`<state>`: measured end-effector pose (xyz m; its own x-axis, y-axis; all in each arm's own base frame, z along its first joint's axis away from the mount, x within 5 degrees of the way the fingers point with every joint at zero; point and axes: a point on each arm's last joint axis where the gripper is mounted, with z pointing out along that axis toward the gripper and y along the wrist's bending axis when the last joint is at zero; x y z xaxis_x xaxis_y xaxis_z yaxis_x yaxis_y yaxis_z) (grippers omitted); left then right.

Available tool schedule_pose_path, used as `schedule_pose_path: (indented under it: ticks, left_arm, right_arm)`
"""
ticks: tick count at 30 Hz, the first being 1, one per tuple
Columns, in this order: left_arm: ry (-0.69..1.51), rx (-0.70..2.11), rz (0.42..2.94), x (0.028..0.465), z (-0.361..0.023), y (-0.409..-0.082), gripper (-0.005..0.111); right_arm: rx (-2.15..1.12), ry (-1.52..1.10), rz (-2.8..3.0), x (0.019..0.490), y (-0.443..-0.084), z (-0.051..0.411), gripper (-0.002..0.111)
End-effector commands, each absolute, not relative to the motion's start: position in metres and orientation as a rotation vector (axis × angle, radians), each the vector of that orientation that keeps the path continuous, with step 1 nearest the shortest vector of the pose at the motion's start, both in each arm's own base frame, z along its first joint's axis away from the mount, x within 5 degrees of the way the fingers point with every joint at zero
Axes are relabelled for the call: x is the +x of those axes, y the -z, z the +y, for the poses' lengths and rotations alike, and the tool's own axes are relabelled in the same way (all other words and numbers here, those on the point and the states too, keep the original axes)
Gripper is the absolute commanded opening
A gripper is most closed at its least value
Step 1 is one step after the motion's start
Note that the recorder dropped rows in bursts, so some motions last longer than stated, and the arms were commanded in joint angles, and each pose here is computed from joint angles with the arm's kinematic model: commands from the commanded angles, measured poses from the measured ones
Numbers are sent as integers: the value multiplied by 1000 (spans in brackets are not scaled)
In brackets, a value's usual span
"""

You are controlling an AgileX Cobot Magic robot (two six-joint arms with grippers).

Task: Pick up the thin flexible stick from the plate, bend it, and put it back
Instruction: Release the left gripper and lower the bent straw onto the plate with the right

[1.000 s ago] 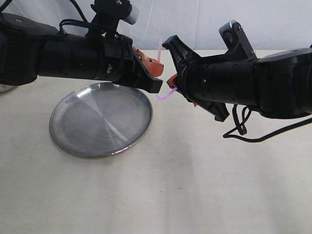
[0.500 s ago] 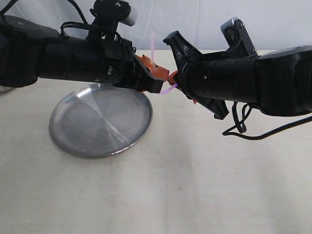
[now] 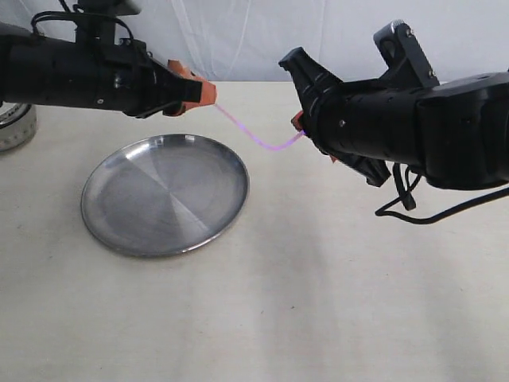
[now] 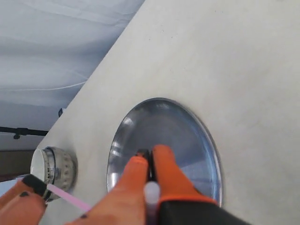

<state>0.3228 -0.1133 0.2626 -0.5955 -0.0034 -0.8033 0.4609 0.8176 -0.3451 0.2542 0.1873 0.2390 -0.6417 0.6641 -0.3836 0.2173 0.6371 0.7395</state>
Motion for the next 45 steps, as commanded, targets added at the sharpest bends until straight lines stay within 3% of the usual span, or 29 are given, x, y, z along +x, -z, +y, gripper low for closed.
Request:
schedule_pose_path:
  ticks: [1, 5, 10, 28, 30, 35, 36, 45]
  left_arm:
    - [708, 182, 2140, 328, -92, -265, 50]
    - [697, 122, 2112, 324, -69, -278, 39]
    - [701, 119, 2067, 304, -45, -296, 0]
    - [628, 209, 2035, 243, -37, -315, 0]
    - [609, 216, 2044, 238, -37, -317, 0]
    - [549, 242, 2045, 226, -35, -325, 0]
    - [542, 248, 2041, 223, -35, -327, 0]
    - [461, 322, 2045, 200, -34, -338, 0]
  right_arm:
    - [639, -852, 2187, 257, -241, 186, -1]
    - [605, -819, 2223, 263, -229, 192, -1]
    - [484, -840, 2263, 285, -222, 217, -1]
    - [118, -967, 2382, 346, -183, 294, -1]
    - [114, -972, 2387, 348, -180, 296, 5]
    - [149, -1002, 2404, 350, -174, 300, 41]
    - [159, -1002, 2407, 350, -172, 300, 44]
    - [101, -1018, 2360, 353, -197, 290, 45]
